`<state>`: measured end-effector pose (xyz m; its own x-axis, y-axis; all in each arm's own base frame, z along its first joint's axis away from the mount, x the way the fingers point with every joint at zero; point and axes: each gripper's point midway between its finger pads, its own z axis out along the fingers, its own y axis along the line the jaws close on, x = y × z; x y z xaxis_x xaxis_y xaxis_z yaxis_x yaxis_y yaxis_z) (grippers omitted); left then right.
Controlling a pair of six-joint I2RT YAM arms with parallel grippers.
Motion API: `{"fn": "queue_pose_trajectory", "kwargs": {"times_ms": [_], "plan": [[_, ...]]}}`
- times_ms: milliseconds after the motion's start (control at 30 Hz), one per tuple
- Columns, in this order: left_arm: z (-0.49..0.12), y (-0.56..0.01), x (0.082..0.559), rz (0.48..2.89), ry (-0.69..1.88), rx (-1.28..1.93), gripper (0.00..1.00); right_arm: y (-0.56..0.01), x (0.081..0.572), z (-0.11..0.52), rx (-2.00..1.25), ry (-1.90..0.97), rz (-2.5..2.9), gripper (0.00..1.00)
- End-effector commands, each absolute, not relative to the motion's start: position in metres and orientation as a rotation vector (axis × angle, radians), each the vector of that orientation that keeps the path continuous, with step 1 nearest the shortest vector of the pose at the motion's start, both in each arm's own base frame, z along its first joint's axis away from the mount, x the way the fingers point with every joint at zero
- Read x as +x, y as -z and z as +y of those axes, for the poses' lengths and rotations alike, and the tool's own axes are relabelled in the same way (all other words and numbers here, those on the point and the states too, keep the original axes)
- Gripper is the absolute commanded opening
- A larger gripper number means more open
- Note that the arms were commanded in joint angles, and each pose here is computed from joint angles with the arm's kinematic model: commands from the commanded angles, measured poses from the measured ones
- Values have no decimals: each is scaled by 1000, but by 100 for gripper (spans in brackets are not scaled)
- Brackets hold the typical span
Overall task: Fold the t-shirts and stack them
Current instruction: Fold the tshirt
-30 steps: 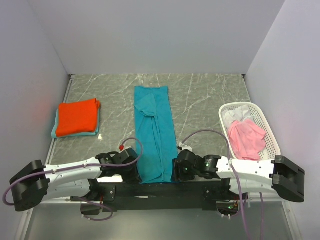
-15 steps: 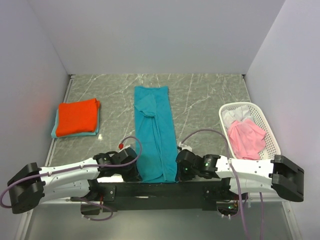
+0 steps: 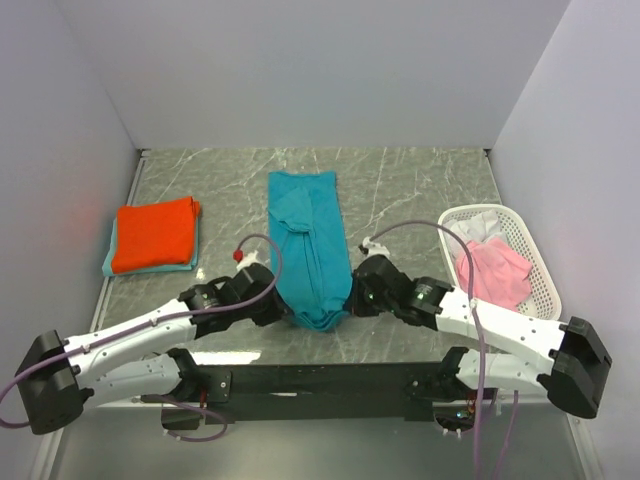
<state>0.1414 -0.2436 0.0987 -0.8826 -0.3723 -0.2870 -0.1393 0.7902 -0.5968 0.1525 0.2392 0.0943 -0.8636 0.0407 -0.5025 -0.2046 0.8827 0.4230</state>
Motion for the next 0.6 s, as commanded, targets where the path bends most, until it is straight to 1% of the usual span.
{"fn": "queue_pose_trajectory", "kwargs": {"times_ms": [0, 100, 233, 267, 567], "plan": [[-238, -120, 172, 2474, 783, -367, 1, -130, 188, 249, -139, -628, 2420, 0], [-237, -134, 193, 2419, 813, -360, 1, -147, 206, 257, -135, -641, 2383, 0], [-225, -138, 222, 2373, 793, -394, 1, -149, 228, 260, -122, -615, 2391, 0], [-226, -139, 229, 2363, 795, -382, 1, -157, 234, 264, -124, -630, 2374, 0], [-218, -151, 283, 2338, 774, -371, 1, -174, 283, 273, -127, -622, 2354, 0]]}}
